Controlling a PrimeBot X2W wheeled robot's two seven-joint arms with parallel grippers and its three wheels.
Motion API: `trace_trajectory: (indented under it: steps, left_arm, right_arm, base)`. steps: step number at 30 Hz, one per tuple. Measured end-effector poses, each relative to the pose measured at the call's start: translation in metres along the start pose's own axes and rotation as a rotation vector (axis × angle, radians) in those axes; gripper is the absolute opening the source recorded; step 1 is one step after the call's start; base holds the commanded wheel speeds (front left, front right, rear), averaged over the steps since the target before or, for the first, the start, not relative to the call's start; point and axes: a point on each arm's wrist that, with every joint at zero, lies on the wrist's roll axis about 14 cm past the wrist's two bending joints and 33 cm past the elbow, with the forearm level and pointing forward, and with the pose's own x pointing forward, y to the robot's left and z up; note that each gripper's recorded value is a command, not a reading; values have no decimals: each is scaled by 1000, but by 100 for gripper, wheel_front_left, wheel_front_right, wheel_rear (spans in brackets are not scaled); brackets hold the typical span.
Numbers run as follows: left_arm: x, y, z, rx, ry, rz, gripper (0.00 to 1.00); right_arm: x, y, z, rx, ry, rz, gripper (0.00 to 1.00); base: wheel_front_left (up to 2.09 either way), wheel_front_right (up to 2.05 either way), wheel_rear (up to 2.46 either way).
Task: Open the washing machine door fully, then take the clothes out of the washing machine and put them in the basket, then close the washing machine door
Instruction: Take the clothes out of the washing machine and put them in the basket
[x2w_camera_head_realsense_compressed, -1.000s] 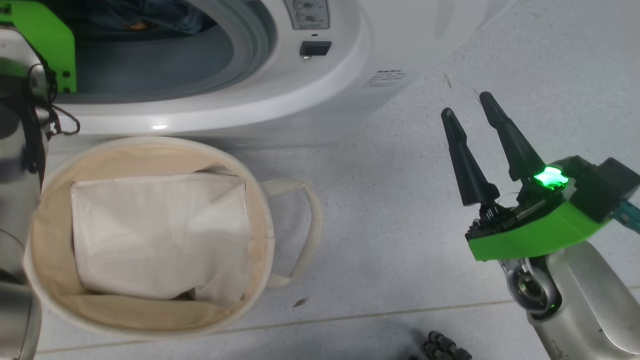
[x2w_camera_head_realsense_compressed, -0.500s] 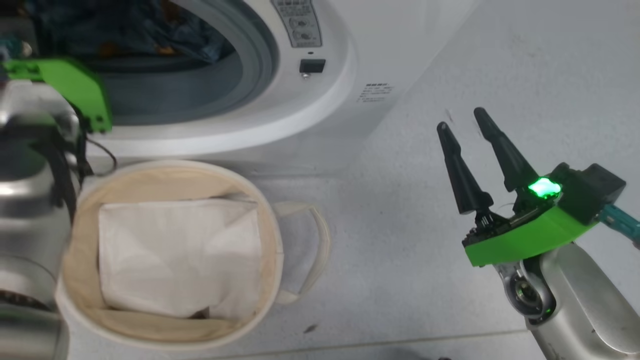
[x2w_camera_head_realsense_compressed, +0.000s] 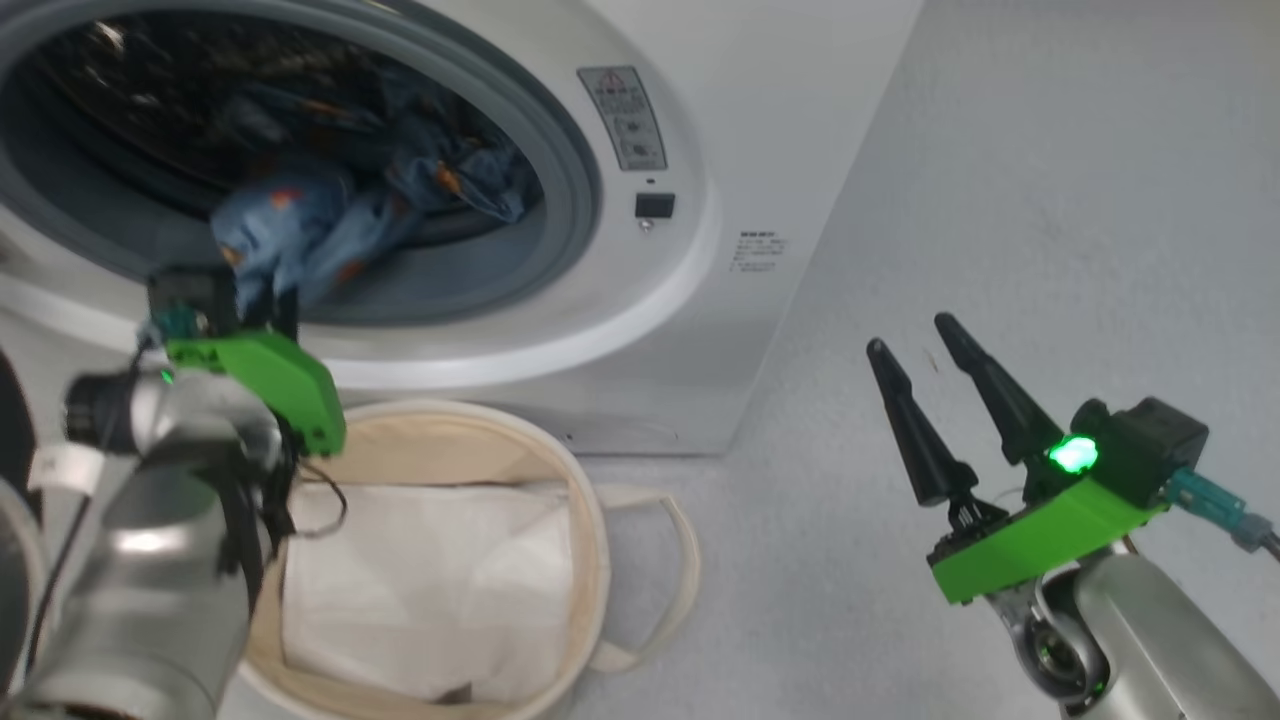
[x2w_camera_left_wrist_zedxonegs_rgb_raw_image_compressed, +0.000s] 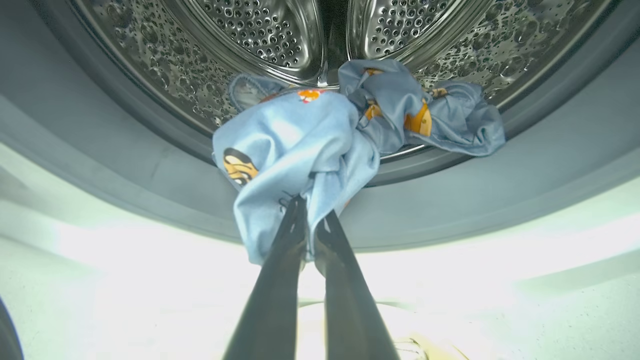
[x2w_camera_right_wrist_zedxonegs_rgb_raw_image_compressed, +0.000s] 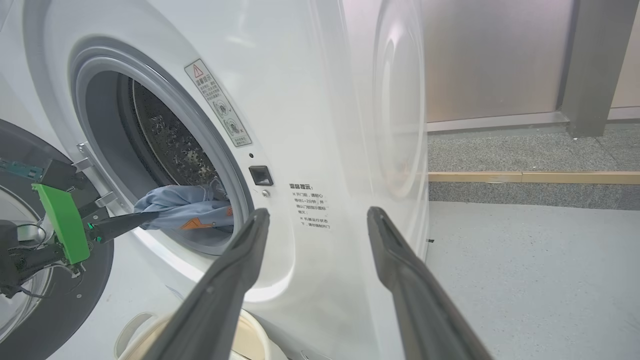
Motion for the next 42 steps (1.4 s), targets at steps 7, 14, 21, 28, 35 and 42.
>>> trace_trajectory:
  steps: [7,14,21,28,35,42]
  left_arm:
    - [-45,-9,-18,-28,17,-38,0]
    - [-81,-18,-30,-12,45,-78,0]
    - [-110,-41,-38,-34,81,-164,0]
    - [-144,-40,-65,-72,197,-197,0]
    - [-164,-27,-115,-118,385,-123,0]
    - [-149,-24,-144,-164,438,-88,0]
  right_arm:
    - [-15,16,12,10,-25,30,100]
    - [-29,31,22,4,-48,62,100]
    - [-36,41,28,-3,-60,93,100]
    - [-34,46,29,4,-63,108,100]
    - [-32,41,22,10,-43,94,100]
    - [-25,34,15,17,-24,82,100]
  base:
    - [0,0,0]
    - [0,0,0]
    - [0,0,0]
    - [0,0,0]
    - [0,0,0]
    - [0,0,0]
